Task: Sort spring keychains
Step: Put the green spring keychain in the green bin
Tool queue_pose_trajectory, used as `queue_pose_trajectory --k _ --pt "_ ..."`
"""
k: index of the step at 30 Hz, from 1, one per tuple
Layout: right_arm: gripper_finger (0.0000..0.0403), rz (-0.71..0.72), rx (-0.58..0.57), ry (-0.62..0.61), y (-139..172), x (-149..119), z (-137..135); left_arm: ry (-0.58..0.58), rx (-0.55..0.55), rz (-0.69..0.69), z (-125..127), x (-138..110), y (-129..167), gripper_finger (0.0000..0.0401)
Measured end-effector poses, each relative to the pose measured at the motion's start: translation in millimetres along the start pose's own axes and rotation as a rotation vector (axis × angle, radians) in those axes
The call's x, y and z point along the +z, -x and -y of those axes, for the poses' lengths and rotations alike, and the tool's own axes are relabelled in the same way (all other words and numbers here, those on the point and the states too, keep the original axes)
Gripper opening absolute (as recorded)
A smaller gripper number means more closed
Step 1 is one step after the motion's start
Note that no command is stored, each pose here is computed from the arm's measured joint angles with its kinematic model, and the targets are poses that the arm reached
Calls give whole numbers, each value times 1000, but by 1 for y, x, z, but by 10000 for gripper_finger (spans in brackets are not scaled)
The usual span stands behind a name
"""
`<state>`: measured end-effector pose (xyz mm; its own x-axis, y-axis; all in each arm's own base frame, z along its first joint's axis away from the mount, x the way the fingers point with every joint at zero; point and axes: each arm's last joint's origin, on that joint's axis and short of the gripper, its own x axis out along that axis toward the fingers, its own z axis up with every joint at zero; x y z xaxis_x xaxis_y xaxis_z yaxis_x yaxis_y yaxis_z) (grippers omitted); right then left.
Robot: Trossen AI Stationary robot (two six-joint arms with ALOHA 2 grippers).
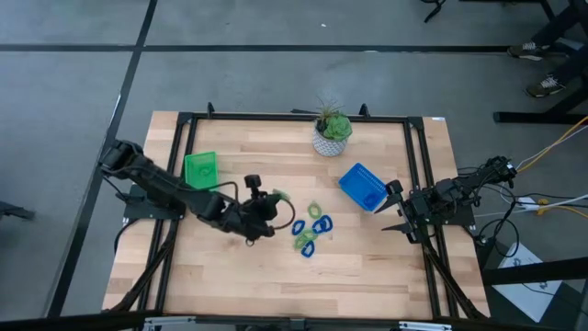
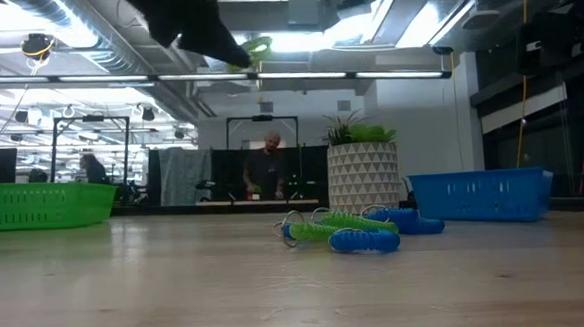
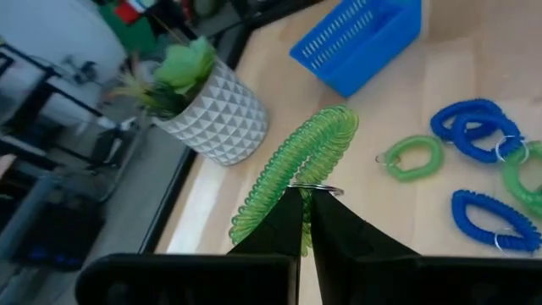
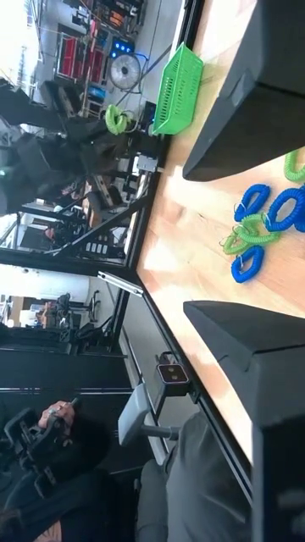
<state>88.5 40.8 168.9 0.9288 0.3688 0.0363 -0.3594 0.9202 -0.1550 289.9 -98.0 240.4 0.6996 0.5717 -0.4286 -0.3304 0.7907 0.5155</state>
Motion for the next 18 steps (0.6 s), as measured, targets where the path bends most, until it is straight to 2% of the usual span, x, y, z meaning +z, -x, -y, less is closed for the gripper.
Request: queue_pose_trajectory --k 5,9,18 --pt "242 0 0 0 0 0 0 -16 57 -42 4 -15 8 8" --pt "242 0 0 0 0 0 0 2 56 -102 0 -25 20 8" --pt "242 0 0 0 0 0 0 126 89 -215 -38 -43 51 8"
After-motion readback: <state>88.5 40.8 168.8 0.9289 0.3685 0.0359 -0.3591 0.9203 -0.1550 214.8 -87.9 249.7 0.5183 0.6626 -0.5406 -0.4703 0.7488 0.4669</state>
